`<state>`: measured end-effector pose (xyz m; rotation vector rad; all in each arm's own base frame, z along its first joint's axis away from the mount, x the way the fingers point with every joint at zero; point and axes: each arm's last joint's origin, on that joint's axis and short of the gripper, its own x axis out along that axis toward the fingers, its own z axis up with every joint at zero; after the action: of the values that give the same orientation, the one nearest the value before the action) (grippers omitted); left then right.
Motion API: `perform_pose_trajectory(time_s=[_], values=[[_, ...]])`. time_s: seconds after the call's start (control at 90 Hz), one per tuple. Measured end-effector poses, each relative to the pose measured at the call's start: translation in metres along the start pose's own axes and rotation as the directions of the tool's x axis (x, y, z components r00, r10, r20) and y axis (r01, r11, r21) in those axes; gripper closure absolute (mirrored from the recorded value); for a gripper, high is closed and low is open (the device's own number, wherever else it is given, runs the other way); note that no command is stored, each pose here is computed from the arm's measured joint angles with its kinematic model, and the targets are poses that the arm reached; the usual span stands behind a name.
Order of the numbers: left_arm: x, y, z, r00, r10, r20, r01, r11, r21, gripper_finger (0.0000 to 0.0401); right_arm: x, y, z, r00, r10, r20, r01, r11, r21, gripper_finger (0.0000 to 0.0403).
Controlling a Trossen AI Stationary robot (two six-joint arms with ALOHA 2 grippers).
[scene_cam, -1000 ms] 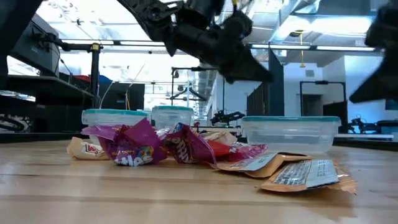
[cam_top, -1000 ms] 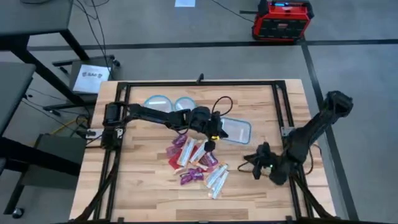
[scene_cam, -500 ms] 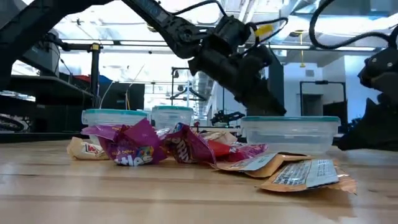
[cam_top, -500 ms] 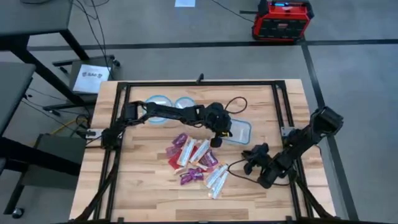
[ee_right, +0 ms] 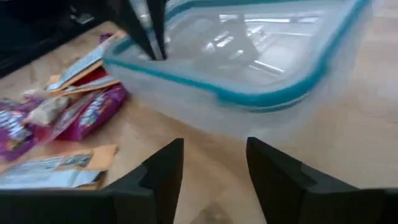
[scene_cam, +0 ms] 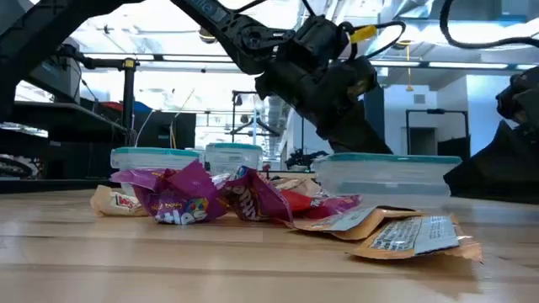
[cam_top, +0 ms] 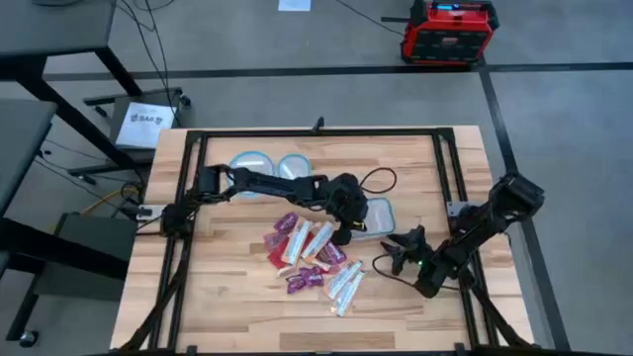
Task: Sort candy
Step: Open the rectangular transparent bin
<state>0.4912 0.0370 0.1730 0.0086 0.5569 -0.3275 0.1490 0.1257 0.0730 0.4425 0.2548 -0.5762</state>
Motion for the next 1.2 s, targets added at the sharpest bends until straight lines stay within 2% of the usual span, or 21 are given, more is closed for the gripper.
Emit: perform_pose_trajectory(time_s=[0.2,0.367,0.433,0.611,0.8,0.956,1.2], values=[[-0.008,0.000,0.012,0.999,0.018,0.047,-0.021,0.998,0.065,0.0395,-0.001,0.002,0.001,1.000,0.010,-0.006,-0.010,0.998,-0.064,0.0239],[-0.011,0.007,0.027,0.976,0.058,0.212,-0.081,0.991,0.105,0.0395,0.001,-0.001,0.002,1.000,-0.012,-0.004,0.012,0.996,-0.091,0.0239],[-0.006,0.009,0.028,0.959,0.067,0.276,-0.094,0.992,0.088,0.0395,0.004,-0.003,0.003,0.999,-0.033,0.001,0.033,0.995,-0.098,0.0239],[0.027,0.013,-0.009,0.974,0.063,0.218,-0.065,0.998,0.001,0.0395,0.009,-0.004,0.005,0.998,-0.057,0.011,0.058,0.994,-0.093,0.0239],[0.027,0.019,-0.013,0.979,0.070,0.192,-0.075,0.997,0.018,0.0395,0.008,-0.004,0.005,0.999,-0.053,0.011,0.054,0.993,-0.102,0.0239],[0.027,0.017,-0.017,0.988,0.012,0.154,-0.022,0.998,0.064,0.0395,0.008,-0.003,0.005,0.998,-0.050,0.029,0.053,0.994,-0.098,0.0239],[0.028,0.016,-0.019,0.991,-0.011,0.134,0.000,0.997,0.080,0.0395,0.006,0.012,0.008,0.999,0.043,0.021,-0.040,0.992,-0.121,0.0248]])
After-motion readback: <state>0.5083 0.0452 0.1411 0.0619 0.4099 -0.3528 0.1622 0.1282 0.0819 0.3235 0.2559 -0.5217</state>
